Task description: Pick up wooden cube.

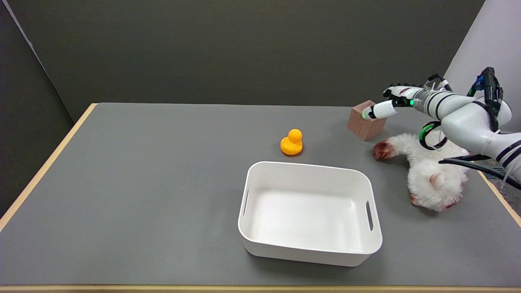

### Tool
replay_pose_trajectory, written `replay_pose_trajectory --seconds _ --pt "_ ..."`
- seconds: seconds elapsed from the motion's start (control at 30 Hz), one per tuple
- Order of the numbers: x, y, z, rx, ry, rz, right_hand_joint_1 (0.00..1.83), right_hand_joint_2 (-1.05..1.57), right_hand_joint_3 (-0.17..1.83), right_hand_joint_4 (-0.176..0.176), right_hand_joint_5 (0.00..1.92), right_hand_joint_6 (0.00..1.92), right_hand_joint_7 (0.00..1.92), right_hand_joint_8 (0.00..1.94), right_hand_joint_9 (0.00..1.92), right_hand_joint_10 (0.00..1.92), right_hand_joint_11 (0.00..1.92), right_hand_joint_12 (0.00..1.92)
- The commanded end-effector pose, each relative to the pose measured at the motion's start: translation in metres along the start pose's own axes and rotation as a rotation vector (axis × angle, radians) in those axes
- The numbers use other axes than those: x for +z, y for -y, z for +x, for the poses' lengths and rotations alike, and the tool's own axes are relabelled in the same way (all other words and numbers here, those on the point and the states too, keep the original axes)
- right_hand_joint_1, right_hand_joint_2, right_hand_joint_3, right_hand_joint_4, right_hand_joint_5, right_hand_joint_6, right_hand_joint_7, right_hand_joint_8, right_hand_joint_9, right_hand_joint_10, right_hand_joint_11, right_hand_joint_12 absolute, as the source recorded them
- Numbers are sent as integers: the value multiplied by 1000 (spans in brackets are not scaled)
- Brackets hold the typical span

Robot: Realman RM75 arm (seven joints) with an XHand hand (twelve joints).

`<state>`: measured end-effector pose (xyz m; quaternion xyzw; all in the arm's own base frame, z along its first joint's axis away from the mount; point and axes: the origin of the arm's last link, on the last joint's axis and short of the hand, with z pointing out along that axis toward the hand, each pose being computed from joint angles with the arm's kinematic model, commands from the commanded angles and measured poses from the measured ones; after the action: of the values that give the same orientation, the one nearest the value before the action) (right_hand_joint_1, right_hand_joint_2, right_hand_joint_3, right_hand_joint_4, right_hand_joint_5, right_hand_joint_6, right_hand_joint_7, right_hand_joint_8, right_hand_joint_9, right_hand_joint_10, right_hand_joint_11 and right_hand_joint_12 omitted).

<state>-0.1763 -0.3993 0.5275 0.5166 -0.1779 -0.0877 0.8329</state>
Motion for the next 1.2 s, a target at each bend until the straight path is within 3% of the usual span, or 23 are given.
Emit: replay_pose_trajectory --seconds 0.03,0.2,0.6,1.2 --pt "-8 -13 9 -89 -1 -97 318 594 735 -176 38 353 89 369 -1 679 -1 1160" --pt "0 -9 -10 -67 29 -85 299 555 830 -176 42 333 84 403 0 690 -1 1176" --pt "23 -18 -51 19 105 -118 307 550 811 -176 41 338 87 405 5 706 -1 1208" --pt "32 -12 -47 52 75 -95 316 599 715 -176 45 364 106 363 -1 720 -1 1224"
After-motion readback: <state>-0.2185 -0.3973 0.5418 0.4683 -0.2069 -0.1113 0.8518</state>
